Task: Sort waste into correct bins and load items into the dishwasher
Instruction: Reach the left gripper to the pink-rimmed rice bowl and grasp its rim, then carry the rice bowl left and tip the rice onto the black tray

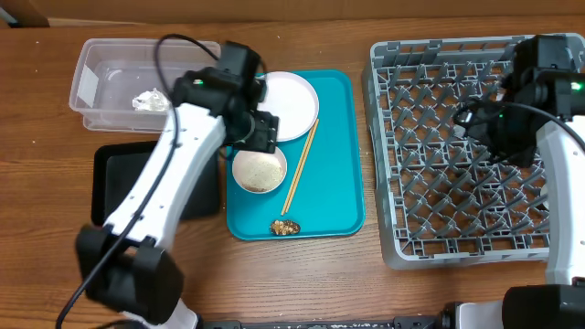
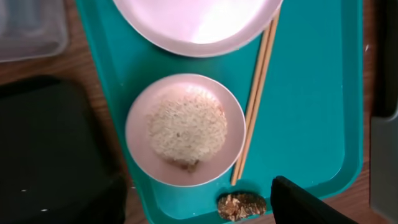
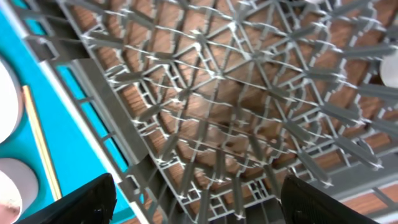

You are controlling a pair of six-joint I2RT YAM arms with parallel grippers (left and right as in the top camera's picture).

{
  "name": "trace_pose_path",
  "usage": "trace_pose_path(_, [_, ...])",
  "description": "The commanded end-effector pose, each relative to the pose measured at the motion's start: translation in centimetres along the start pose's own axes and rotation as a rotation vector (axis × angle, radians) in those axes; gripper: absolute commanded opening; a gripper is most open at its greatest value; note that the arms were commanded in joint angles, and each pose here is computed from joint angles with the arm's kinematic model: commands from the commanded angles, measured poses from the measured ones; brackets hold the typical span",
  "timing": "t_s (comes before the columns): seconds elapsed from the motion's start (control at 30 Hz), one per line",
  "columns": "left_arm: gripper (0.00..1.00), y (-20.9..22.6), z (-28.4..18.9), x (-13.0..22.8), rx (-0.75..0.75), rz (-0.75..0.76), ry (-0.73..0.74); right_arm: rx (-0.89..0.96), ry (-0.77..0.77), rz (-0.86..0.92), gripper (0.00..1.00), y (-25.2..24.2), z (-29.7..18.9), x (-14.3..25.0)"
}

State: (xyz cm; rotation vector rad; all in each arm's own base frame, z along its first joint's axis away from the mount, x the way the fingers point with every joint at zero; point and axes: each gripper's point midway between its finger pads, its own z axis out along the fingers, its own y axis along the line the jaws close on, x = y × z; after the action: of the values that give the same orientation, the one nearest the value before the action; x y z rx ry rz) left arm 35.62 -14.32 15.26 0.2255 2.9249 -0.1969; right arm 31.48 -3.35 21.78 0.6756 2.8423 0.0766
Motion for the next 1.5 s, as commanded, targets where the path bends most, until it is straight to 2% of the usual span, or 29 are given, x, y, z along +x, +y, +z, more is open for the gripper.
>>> trace_pose_path(0.0, [0.76,-2.0,2.7,0.7,-0.009,0.053,0.072,0.006,-0.021,-0.004,0.87,-0.5,-0.4,-0.5])
trace_pose_path(0.2, [0.75,-4.1,7.0,2.5,-0.027,0.116,0.189,0.007,-0.018,-0.004,0.87,-0.5,-0.4,-0.4])
trace_pose_path(0.47, [0.65,-4.3,11.7,3.6,-0.059,0.134,0.278,0.007,-0.018,-0.003,0.87,-0.5,-0.4,-0.4])
trace_pose_path(0.57, [0.55,-4.3,12.2,3.3,-0.058,0.135,0.271,0.006,-0.018,-0.003,0.87,-0.5,-0.4,-0.4])
trace_pose_path(0.63, [0.37,-4.3,12.3,3.0,-0.064,0.137,0.258,0.004,-0.017,-0.003,0.87,-0.4,-0.4,-0.4])
trace_pose_path(0.7, [0.25,-4.3,12.3,2.9,-0.063,0.137,0.252,0.004,-0.017,-0.003,0.87,-0.4,-0.4,-0.4])
trace_pose_path(0.97, [0.1,-4.0,12.5,2.3,-0.087,0.142,0.224,0.004,-0.017,-0.003,0.87,-0.4,-0.4,-0.4])
trace_pose_path(1.0, [0.04,-4.0,12.5,2.2,-0.087,0.141,0.221,0.004,-0.017,-0.003,0.87,-0.4,-0.4,-0.4])
trace_pose_path(1.27, [0.04,-3.6,11.2,3.0,-0.109,0.084,0.247,0.004,-0.016,-0.004,0.87,-0.5,-0.4,-0.4])
trace_pose_path(1.33, [0.04,-3.0,9.8,2.8,-0.148,0.047,0.217,0.005,-0.015,-0.004,0.87,-0.5,-0.4,-0.3])
trace_pose_path(1.47, [0.04,-3.2,6.6,2.1,-0.134,0.042,0.146,0.006,-0.014,-0.004,0.87,-0.5,-0.4,-0.3])
